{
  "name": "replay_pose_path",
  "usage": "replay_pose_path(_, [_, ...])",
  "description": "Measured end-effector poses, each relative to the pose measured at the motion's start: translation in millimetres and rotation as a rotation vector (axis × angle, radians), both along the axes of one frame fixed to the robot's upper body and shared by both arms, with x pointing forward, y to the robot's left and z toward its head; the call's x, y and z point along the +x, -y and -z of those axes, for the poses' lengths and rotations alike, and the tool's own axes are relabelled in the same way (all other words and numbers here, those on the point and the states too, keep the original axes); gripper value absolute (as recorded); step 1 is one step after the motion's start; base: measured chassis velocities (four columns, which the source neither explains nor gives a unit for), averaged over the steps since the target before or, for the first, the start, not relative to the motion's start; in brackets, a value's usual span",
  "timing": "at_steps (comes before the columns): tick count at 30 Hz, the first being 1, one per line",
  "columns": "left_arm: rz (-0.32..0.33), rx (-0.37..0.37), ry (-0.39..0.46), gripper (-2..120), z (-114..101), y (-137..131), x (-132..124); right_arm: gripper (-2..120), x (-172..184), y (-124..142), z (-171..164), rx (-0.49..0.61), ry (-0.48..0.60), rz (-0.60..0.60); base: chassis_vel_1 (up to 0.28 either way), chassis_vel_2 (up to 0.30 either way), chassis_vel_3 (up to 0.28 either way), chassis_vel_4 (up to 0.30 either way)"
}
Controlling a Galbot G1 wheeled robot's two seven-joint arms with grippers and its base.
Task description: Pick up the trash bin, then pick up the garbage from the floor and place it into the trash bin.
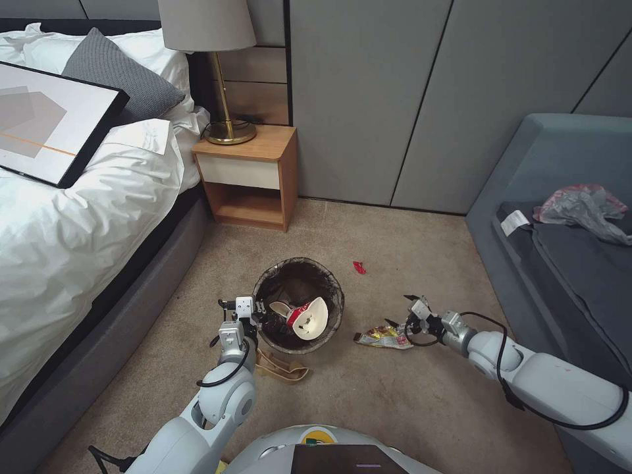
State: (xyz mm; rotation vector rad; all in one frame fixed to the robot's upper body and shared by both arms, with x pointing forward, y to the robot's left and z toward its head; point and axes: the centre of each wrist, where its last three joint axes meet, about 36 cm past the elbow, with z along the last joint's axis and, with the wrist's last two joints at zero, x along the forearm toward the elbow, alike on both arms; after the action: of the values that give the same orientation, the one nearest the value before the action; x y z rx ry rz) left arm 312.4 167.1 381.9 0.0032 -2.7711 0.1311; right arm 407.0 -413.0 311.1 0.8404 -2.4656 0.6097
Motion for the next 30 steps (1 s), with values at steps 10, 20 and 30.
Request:
replay_pose_path(10, [-0.003,-0.007,0.000,2,0,2,0,100,3,-2,16,0.004,-0.016,-0.047,0.000,0.000,0.000,0.000])
replay_pose_path(20, [-0.009,-0.009,0.001,2,1,2,1,100,0,-7,44,0.003,-0.042,-0.056,0.000,0.000,0.000,0.000])
replay_pose_path(30, [-0.016,-0.011,0.000,2,3,3,3,100,0,-7,92,-0.009,-0.084,-0.038,0.000,0.000,0.000,0.000])
